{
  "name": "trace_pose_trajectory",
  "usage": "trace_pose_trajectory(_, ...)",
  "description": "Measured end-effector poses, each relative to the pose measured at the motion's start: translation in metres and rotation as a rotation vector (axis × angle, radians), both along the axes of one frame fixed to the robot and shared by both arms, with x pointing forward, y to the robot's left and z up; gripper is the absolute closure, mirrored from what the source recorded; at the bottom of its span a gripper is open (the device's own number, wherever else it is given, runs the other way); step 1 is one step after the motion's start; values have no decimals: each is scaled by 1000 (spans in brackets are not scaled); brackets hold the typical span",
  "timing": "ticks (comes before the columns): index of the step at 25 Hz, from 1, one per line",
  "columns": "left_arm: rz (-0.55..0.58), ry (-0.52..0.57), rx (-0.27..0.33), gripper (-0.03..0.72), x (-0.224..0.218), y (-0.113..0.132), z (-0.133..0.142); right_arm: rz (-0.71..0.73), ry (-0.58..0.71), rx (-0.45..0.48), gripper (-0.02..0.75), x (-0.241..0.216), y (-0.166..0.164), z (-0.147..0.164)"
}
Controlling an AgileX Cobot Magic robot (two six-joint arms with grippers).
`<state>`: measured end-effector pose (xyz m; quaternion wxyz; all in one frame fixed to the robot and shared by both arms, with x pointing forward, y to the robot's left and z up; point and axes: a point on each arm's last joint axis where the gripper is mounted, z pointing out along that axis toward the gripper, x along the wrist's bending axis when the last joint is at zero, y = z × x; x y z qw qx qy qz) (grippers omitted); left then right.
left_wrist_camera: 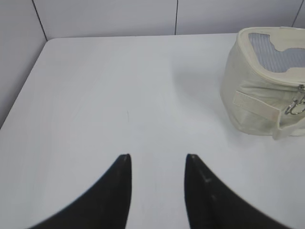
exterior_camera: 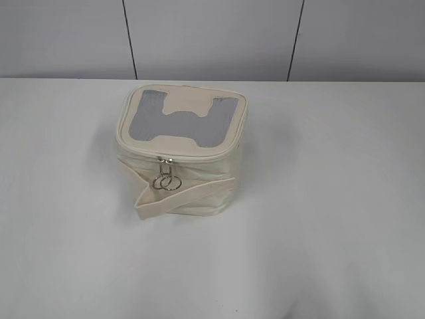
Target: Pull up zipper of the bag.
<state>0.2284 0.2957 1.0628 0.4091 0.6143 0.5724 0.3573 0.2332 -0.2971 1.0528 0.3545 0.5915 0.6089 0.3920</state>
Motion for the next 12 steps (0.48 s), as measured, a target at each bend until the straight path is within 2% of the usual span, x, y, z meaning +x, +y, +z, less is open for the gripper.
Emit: trace_pose_trajectory(12,0,0,0,412,0,0,0,0,-1,1,261,0,0,0)
